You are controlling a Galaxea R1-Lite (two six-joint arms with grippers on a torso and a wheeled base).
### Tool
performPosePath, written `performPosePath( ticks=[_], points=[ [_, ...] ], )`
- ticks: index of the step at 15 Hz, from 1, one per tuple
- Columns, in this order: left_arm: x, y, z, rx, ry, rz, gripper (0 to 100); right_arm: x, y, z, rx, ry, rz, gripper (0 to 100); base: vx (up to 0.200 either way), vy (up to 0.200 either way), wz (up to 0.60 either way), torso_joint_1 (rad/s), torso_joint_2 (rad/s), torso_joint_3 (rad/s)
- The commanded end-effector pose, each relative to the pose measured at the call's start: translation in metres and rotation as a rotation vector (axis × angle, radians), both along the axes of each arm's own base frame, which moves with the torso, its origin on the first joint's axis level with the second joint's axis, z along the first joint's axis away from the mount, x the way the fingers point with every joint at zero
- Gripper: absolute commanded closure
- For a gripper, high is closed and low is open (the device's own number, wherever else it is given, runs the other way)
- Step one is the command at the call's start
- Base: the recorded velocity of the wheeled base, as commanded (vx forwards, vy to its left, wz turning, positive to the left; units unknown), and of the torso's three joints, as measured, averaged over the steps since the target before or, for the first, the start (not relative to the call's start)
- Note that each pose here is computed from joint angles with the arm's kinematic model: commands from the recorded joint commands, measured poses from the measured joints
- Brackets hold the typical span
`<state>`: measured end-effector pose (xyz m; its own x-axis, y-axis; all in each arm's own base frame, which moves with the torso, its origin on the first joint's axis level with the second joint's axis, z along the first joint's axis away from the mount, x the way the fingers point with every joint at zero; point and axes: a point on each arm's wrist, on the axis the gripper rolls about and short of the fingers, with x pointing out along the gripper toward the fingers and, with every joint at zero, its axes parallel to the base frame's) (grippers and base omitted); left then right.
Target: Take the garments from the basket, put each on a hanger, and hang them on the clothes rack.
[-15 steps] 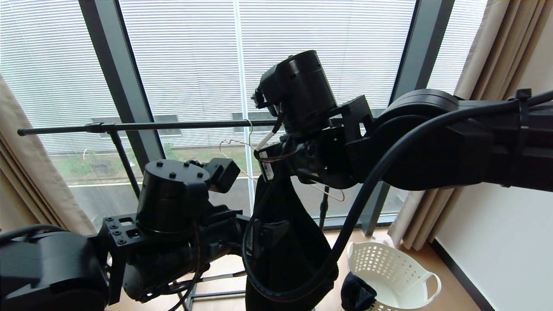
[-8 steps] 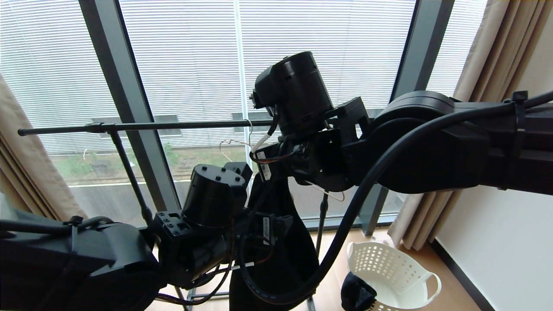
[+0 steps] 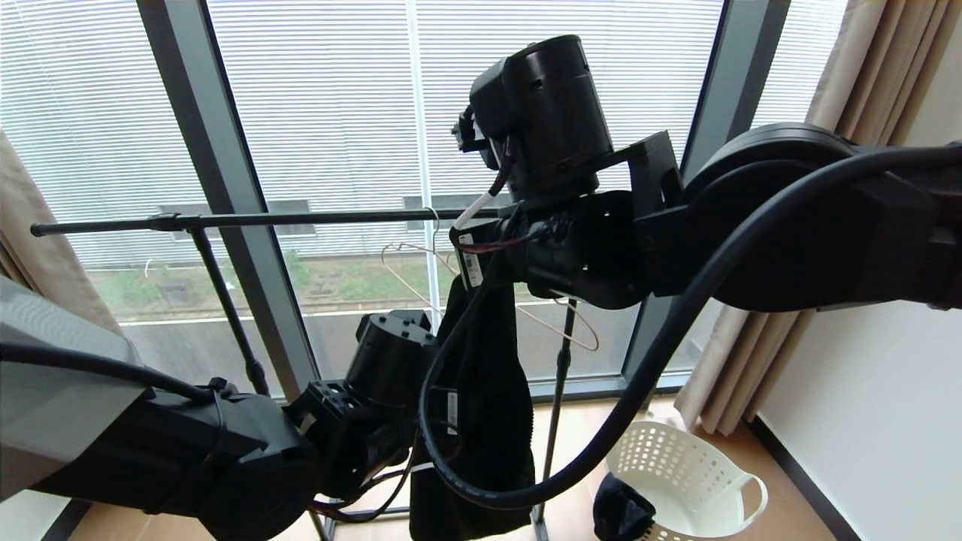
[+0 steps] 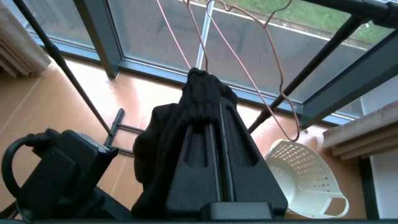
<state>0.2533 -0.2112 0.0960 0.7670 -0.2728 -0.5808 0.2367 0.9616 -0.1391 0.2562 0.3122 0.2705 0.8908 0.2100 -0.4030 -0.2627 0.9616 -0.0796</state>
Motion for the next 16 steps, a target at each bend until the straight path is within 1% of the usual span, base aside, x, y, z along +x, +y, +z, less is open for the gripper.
performPosePath(
  ticks=[1,4,7,10,11,13,14,15,16],
  points=[
    [-0.008,-0.003,-0.013,0.037,0.033,-0.018,0,0.005,-0.007,0.004,0.011,-0.008,-0.023,100,0.0,0.0,0.0,0.0,0.0,0.0],
    [-0.029,-0.005,-0.019,0.066,0.062,-0.068,0,0.013,-0.012,0.007,0.04,-0.013,-0.061,100,0.0,0.0,0.0,0.0,0.0,0.0],
    [-0.047,-0.004,-0.024,0.092,0.084,-0.108,0,0.022,-0.021,0.008,0.041,-0.022,-0.1,100,0.0,0.0,0.0,0.0,0.0,0.0],
    [-0.057,-0.003,-0.014,0.074,0.063,-0.13,0,0.025,-0.024,0.009,0.044,-0.025,-0.114,100,0.0,0.0,0.0,0.0,0.0,0.0],
    [-0.06,0.001,-0.006,0.057,0.046,-0.132,100,0.027,-0.026,0.009,0.043,-0.024,-0.125,100,0.0,0.0,0.0,0.0,0.0,0.0],
    [-0.07,0.016,0.014,0.013,0.0,-0.124,100,0.028,-0.042,0.012,0.03,-0.024,-0.169,100,0.0,0.0,0.0,0.0,0.0,0.0],
    [-0.069,0.023,0.024,-0.008,-0.027,-0.106,100,0.026,-0.052,0.015,0.025,-0.023,-0.184,100,0.0,0.0,0.0,0.0,0.0,0.0],
    [-0.062,0.043,0.043,-0.015,-0.093,-0.068,100,0.019,-0.068,0.019,0.014,-0.018,-0.199,100,0.0,0.0,0.0,0.0,0.0,0.0],
    [-0.057,0.052,0.048,0.004,-0.12,-0.052,100,0.013,-0.076,0.022,0.013,-0.018,-0.205,100,0.0,0.0,0.0,0.0,0.0,0.0]
  ],
)
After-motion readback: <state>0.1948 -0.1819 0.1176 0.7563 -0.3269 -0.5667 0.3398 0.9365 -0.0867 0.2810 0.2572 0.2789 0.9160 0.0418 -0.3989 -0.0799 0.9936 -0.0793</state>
